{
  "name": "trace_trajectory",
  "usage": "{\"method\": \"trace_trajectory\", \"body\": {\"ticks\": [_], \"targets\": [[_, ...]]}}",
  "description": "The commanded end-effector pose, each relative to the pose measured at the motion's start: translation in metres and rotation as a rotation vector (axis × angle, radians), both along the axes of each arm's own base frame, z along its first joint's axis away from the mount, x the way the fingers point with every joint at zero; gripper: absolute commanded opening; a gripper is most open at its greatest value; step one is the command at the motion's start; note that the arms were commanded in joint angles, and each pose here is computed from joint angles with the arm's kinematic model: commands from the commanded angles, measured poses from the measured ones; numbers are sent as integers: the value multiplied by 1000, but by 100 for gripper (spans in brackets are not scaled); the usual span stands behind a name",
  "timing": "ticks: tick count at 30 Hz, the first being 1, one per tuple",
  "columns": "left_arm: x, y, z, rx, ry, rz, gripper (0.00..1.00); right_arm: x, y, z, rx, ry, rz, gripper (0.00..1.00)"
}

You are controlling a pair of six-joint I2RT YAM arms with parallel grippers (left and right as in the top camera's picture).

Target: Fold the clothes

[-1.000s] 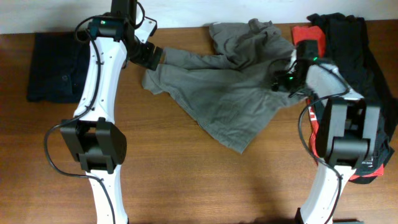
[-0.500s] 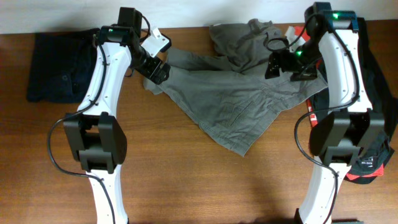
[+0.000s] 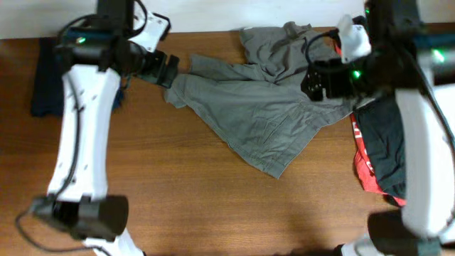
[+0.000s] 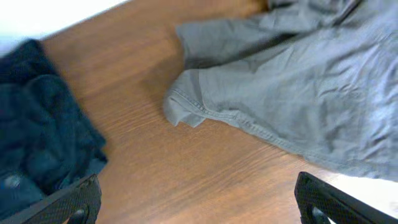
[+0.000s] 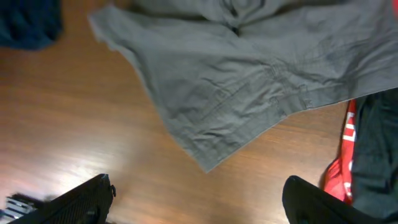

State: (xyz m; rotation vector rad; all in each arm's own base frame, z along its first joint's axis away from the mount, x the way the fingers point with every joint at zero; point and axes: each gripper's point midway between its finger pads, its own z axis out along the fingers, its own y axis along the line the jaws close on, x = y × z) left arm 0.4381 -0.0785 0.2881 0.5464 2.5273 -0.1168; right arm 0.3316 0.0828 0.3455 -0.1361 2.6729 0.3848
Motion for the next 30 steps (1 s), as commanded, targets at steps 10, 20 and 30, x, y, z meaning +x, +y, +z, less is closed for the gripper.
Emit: {"method": "trace_trajectory", "body": {"ticks": [10, 20, 30], "targets": [[-10, 60, -22, 7, 85, 394, 99, -66, -3, -56, -186, 173, -259, 91], [38, 53, -136, -69, -18, 96, 99, -60, 27, -177, -139, 330, -115, 91], [49, 45, -203, 55, -188, -172, 99, -69, 34, -223, -123, 363, -12, 91]]}}
